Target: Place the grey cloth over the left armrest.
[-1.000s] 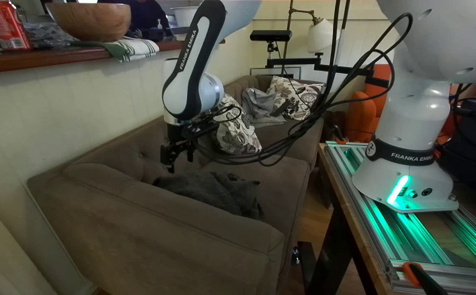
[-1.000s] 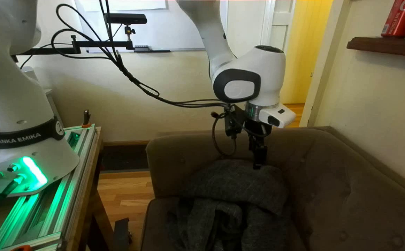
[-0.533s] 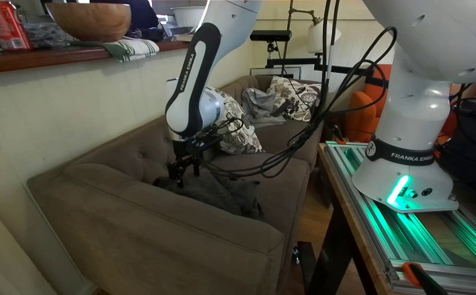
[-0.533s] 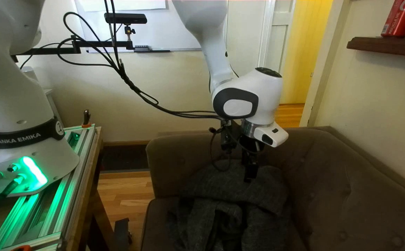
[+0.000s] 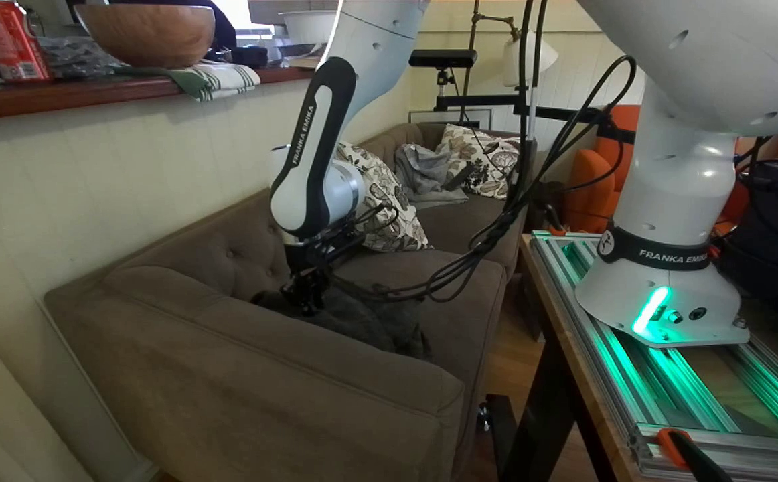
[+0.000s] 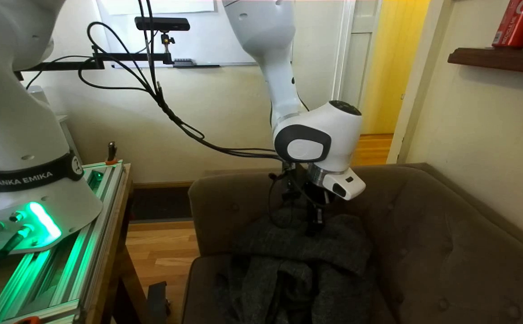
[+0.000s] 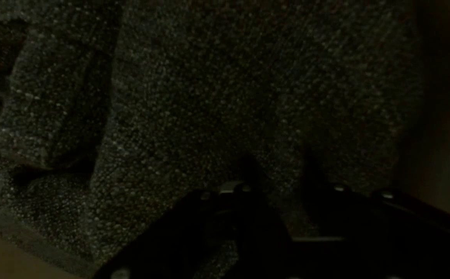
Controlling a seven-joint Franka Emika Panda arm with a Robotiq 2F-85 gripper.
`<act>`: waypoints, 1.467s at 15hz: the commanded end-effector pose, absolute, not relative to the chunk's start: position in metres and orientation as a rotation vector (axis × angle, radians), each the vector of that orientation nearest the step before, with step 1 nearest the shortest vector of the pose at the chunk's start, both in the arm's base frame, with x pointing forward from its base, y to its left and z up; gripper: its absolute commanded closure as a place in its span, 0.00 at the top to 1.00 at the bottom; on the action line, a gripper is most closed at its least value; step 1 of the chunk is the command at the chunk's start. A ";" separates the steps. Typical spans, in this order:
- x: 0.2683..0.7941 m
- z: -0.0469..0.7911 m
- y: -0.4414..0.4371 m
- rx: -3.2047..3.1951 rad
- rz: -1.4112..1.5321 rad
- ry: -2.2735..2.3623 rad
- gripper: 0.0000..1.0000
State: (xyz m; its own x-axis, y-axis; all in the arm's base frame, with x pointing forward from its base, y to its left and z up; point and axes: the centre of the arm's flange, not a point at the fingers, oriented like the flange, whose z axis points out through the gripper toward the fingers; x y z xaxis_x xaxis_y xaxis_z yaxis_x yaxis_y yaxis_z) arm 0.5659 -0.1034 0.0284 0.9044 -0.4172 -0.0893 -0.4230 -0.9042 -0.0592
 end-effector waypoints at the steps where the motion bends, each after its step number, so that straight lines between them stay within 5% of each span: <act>1: 0.573 0.035 -0.091 -2.948 0.153 0.639 0.03; 8: 0.570 0.071 -0.094 -2.867 0.106 0.647 0.01; 22: 0.579 0.392 -0.009 -2.703 -0.730 -0.080 0.01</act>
State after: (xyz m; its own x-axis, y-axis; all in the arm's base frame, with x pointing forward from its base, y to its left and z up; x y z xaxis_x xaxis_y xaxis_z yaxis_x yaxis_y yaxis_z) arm 0.6090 -0.0328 0.3286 0.9062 -0.1279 0.4029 0.0126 -0.9445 -0.3282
